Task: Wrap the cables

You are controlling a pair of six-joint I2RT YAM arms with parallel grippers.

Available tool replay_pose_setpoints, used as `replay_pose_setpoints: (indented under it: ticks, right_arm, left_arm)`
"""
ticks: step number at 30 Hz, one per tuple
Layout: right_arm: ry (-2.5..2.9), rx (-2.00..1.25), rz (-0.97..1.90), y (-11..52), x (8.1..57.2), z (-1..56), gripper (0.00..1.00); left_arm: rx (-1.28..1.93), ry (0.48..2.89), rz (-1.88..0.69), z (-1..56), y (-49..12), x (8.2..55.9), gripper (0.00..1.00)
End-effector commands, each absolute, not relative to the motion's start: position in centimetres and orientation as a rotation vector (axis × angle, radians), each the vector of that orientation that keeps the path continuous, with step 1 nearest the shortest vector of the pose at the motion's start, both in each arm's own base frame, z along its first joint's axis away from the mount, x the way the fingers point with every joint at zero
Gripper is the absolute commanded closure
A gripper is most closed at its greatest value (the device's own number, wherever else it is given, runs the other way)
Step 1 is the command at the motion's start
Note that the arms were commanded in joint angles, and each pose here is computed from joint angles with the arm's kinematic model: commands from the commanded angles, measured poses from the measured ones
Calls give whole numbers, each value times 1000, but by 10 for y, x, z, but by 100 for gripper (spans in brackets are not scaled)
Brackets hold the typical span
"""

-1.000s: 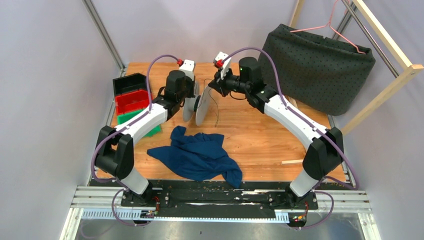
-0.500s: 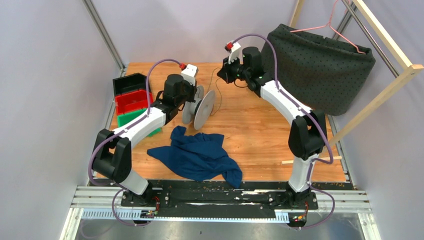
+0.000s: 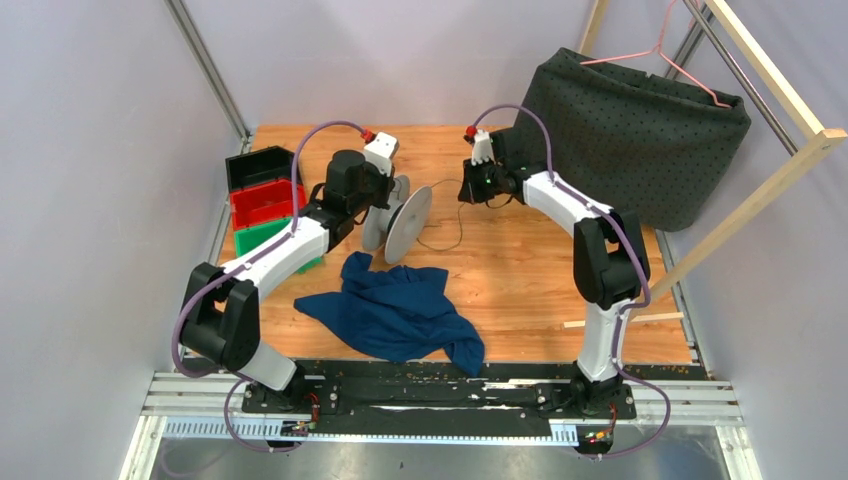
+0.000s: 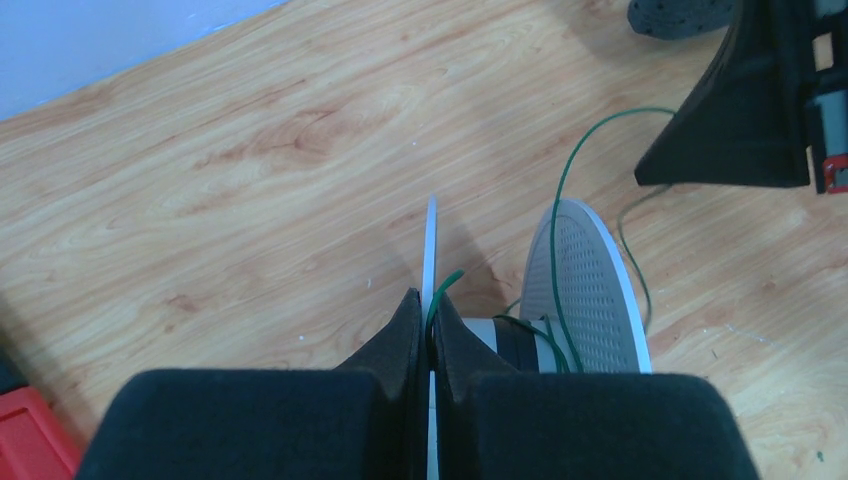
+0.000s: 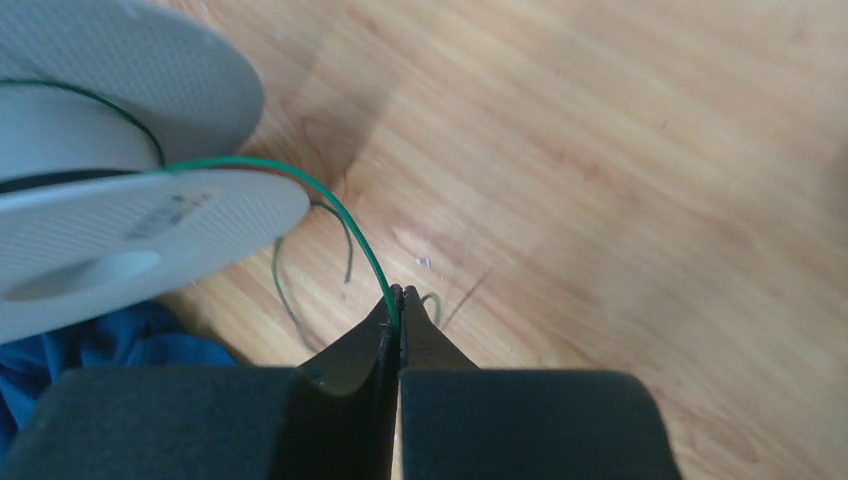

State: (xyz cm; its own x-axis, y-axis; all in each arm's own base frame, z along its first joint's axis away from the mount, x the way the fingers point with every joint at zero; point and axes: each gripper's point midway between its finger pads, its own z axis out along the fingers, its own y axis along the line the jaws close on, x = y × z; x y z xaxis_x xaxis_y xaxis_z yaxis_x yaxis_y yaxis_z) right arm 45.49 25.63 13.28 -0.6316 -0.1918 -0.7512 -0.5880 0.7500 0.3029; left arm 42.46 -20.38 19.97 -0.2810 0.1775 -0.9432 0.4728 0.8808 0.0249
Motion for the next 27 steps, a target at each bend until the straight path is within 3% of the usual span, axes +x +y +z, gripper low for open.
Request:
replay_pose_setpoints:
  ticks: [1, 7, 16, 22, 27]
  right_arm:
    - [2305, -570, 713, 253, 441, 108, 99]
    - [2295, -566, 688, 252, 449, 112, 99]
    - [2304, -556, 701, 254, 450, 110, 99]
    - [2299, -552, 702, 255, 451, 112, 99]
    - [2300, -553, 699, 254, 450, 112, 99]
  left_arm:
    - [551, 1855, -295, 210, -202, 416, 100]
    - [619, 1998, -246, 195, -194, 408, 99]
    - [609, 2050, -236, 187, -189, 401, 89]
    - [626, 2076, -237, 182, -189, 399, 88]
    - [635, 2099, -225, 180, -187, 398, 100]
